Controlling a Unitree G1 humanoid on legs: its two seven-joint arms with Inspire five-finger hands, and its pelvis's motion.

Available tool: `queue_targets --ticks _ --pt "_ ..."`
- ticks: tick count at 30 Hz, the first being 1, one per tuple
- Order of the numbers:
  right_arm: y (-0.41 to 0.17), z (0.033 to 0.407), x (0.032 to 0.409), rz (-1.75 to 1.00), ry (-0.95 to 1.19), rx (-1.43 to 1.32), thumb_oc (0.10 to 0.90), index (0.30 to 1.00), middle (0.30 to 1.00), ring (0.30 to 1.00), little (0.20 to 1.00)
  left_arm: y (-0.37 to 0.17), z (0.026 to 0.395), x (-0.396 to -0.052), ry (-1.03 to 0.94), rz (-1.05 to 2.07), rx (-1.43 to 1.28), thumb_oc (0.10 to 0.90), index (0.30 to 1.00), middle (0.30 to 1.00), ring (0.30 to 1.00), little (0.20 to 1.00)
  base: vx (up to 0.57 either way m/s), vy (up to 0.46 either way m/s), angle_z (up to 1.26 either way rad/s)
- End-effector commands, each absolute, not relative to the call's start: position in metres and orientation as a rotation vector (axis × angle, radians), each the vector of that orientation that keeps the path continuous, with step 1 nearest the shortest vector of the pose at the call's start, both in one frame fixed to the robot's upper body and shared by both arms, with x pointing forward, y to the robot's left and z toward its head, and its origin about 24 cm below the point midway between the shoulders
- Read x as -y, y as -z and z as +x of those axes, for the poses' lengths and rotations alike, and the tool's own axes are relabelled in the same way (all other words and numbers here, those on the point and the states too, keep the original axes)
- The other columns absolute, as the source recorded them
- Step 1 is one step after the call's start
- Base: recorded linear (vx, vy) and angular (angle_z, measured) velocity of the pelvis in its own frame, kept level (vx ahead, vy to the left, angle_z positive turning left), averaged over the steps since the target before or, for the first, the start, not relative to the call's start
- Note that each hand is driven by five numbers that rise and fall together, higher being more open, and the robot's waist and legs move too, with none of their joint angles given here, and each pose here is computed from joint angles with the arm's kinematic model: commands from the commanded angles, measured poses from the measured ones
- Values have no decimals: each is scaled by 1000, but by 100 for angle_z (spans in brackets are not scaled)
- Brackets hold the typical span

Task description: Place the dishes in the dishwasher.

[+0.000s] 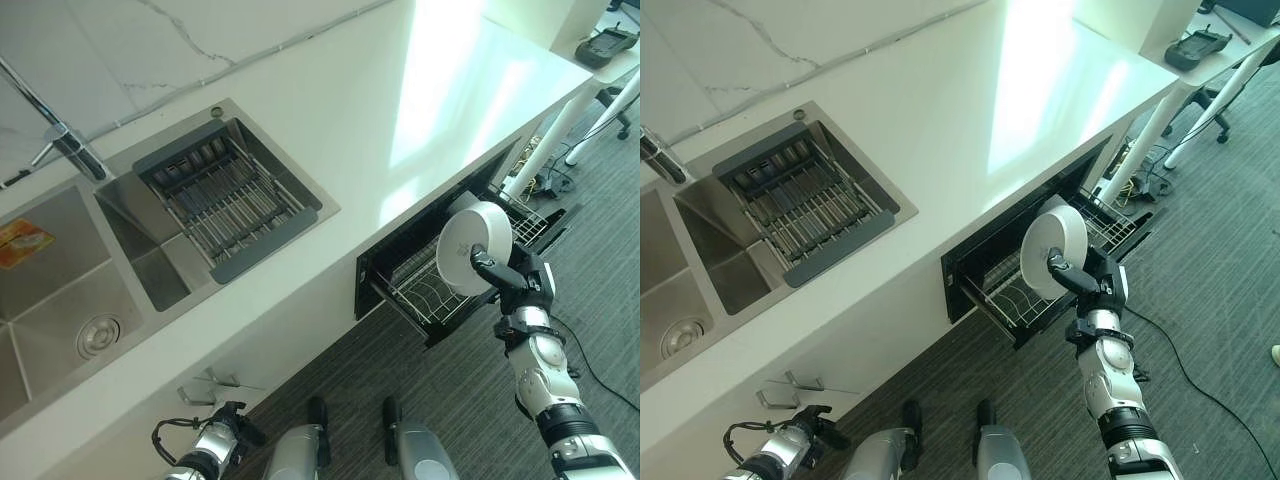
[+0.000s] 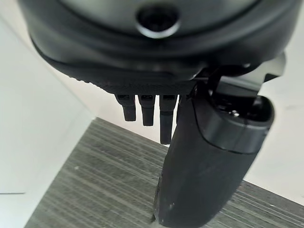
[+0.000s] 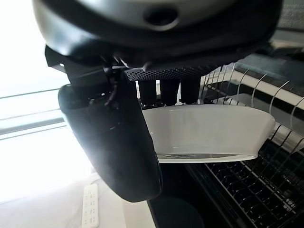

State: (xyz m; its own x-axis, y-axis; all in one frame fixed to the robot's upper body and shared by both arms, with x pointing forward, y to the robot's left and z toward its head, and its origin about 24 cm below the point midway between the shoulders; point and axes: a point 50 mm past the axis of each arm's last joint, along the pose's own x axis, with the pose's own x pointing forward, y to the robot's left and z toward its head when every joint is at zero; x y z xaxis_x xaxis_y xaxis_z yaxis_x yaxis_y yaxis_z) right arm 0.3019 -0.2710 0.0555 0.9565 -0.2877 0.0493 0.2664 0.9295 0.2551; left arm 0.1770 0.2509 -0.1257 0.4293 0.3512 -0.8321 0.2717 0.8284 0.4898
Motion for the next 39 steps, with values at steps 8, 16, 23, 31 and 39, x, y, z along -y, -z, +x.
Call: queue_targets --ticks 8,16,23,31,39 --pt "-152 334 296 -150 413 336 400 300 300 300 300 109 195 -275 -108 719 -1094 800 900 900 900 900 9 -47 6" --pt "-218 371 296 -514 689 359 400 300 300 300 300 74 248 -276 -202 674 -940 800 900 900 900 900 -99 -138 11" --pt "-226 393 251 -779 652 359 400 300 300 300 300 62 269 -264 -232 654 -799 800 900 900 900 900 -56 -19 5" --pt "-205 396 235 -801 628 300 400 300 300 300 300 63 271 -255 -237 642 -779 800 900 900 900 900 -25 -3 2" --pt "-179 396 234 -837 588 183 400 300 300 300 300 65 270 -251 -251 601 -772 800 900 900 900 900 -29 -10 1"
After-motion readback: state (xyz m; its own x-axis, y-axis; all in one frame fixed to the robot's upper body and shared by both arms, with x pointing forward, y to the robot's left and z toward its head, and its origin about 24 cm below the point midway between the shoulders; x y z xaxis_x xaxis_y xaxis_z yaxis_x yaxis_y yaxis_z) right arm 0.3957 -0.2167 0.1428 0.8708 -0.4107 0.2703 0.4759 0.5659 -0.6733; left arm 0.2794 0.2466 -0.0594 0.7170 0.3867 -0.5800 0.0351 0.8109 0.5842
